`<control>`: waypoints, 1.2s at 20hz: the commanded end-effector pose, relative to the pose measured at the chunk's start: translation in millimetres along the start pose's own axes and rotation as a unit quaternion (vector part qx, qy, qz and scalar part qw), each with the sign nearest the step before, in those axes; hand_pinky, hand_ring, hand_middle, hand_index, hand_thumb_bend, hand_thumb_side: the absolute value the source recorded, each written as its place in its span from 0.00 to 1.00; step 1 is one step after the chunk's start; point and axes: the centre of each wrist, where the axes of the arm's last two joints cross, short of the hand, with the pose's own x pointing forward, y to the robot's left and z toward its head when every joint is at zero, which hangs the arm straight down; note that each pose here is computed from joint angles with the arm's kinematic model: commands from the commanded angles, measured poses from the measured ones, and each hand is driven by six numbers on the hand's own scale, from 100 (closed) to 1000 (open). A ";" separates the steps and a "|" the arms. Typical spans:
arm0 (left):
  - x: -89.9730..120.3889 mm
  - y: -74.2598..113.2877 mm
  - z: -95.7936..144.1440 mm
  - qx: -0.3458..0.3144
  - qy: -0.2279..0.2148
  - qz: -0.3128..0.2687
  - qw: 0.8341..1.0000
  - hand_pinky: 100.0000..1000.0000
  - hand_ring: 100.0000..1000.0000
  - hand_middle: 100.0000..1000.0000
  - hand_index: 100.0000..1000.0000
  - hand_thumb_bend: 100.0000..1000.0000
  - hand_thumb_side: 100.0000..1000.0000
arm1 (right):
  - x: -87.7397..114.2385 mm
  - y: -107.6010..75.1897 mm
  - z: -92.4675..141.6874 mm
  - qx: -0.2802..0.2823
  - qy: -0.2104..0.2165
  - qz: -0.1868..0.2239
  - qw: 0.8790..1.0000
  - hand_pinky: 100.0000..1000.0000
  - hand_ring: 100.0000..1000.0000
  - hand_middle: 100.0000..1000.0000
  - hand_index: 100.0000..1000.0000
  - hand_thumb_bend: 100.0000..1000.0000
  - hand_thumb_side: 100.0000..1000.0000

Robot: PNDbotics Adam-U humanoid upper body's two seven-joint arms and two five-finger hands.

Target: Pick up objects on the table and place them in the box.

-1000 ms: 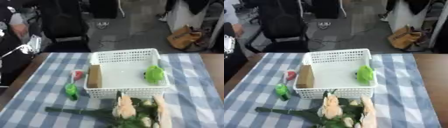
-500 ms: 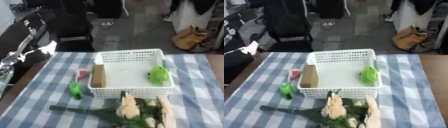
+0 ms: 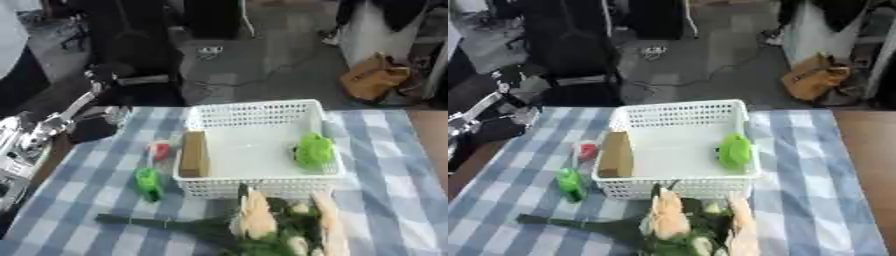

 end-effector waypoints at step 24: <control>-51.0 -41.4 -26.9 -0.306 0.039 0.049 0.950 0.91 1.00 1.00 1.00 0.00 0.79 | 1.1 5.6 -5.2 0.011 -0.013 -0.012 1.000 0.68 0.79 0.72 0.80 0.00 0.98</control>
